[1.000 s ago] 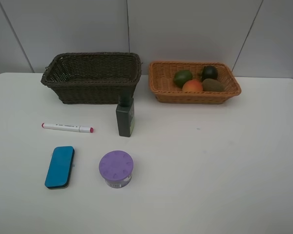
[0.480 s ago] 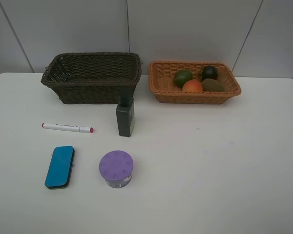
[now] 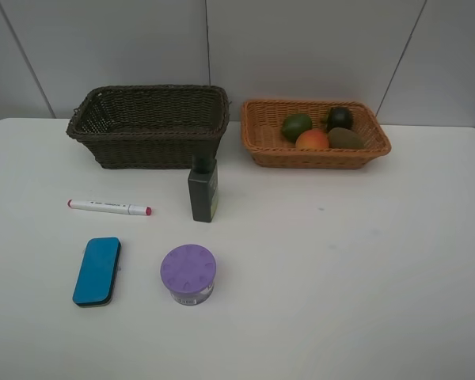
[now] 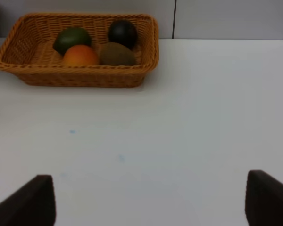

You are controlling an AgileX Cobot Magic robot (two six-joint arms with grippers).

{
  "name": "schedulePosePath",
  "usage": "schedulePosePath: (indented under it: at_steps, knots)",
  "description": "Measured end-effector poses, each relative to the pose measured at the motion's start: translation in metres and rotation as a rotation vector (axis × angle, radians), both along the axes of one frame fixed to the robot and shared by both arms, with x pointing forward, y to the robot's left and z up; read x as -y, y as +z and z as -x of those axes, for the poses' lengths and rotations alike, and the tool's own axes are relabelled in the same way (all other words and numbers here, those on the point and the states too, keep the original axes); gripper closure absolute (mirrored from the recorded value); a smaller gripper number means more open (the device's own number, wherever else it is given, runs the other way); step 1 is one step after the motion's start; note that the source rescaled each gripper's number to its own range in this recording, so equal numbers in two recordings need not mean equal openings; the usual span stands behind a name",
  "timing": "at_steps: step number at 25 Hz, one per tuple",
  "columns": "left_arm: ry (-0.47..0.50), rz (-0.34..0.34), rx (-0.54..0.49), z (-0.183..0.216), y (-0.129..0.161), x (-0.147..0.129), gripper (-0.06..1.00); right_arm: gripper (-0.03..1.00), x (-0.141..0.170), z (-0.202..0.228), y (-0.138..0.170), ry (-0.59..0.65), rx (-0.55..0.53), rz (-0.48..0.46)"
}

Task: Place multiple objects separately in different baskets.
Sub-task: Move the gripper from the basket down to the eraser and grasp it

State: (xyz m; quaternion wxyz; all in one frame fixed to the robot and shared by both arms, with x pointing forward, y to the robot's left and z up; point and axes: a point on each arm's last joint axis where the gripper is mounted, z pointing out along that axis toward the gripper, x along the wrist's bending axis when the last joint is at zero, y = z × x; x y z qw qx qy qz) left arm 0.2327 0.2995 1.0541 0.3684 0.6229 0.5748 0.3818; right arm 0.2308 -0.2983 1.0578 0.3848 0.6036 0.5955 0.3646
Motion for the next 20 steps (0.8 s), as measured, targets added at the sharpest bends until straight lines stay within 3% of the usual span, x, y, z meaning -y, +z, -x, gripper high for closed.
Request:
schedulePosePath:
  at_steps: [20]
  knots:
    - [0.000,0.000,0.000,0.0000,0.0000,0.0000,-0.06,0.06,0.0000,0.0000,0.0000,0.000,0.000,0.000]
